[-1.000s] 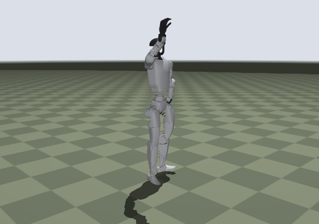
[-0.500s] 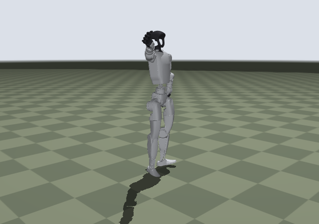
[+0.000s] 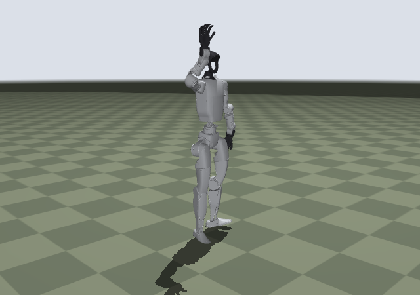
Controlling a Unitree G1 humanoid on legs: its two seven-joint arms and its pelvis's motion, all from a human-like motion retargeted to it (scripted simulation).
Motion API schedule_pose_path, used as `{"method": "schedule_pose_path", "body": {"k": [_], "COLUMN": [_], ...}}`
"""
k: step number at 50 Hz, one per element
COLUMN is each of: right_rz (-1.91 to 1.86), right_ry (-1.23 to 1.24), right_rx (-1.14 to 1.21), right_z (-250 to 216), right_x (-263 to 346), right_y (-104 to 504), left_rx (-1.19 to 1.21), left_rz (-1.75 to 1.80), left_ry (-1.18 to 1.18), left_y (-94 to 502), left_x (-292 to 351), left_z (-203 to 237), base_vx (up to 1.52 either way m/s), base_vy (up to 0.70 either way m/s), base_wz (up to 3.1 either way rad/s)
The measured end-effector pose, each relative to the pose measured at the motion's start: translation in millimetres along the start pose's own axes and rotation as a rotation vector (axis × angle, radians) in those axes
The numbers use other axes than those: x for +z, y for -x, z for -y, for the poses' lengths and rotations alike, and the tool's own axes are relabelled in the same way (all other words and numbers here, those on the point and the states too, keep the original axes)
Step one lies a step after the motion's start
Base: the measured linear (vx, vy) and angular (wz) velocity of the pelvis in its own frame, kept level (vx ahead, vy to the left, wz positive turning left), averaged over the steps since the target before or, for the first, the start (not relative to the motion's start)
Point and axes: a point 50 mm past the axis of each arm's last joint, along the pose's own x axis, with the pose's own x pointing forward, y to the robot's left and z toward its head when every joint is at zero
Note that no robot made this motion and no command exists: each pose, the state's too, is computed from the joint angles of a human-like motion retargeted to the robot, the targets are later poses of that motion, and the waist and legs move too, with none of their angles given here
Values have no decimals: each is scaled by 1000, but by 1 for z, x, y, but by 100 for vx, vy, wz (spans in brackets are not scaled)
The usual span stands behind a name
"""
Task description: In place motions
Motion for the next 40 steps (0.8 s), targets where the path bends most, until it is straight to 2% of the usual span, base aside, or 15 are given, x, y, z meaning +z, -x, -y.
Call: {"method": "schedule_pose_path", "body": {"k": [2, 5, 7, 10, 15, 20, 23, 26, 29, 30, 32, 33, 35, 37, 40], "right_rz": [226, 624, 771, 724, 227, -596, -1095, -1661, -2021, -2052, -2047, -2043, -2053, -2026, -1831], "right_ry": [67, -22, -61, -32, 55, -30, -291, -746, -1398, -1584, -1765, -1739, -1566, -1403, -1374], "right_rx": [-234, -485, -512, -507, -215, 211, 378, 464, 383, 269, -100, -305, -551, -531, -295], "right_z": [37, 65, 69, 61, -5, -86, -115, -131, -132, -130, -126, -121, -110, -111, -125], "right_x": [41, 120, 145, 133, 25, -115, -165, -185, -176, -175, -179, -186, -195, -194, -180], "right_y": [-3, 1, 4, -5, -24, 74, 157, 241, 299, 309, 326, 337, 353, 348, 304], "left_rx": [32, -3, -49, -111, -180, -179, -189, -209, -231, -239, -242, -238, -236, -238, -230], "left_rz": [25, 30, 16, -19, -138, -253, -282, -276, -261, -256, -242, -233, -222, -213, -198], "left_ry": [-28, -46, -80, -143, -191, -55, 43, 154, 244, 267, 288, 292, 290, 269, 207], "left_y": [6, 0, -7, -15, -29, -29, -30, -31, -32, -33, -34, -34, -33, -31, -29], "left_x": [10, 13, 14, 14, -8, -49, -67, -81, -87, -88, -86, -84, -80, -75, -64], "left_z": [-5, 5, 17, 33, 54, 46, 46, 49, 53, 55, 57, 56, 54, 52, 48], "base_vx": [0, 1, 7, 4, 6, 2, 0, 0, 0, 0, 0, 0, 3, 0, 0], "base_vy": [0, 2, 5, 2, 3, 1, 0, 0, 0, 0, 0, 0, 7, 7, 0], "base_wz": [0, -5, -20, -9, 12, 9, 0, 0, 0, 0, 0, 0, -6, -3, 0]}}
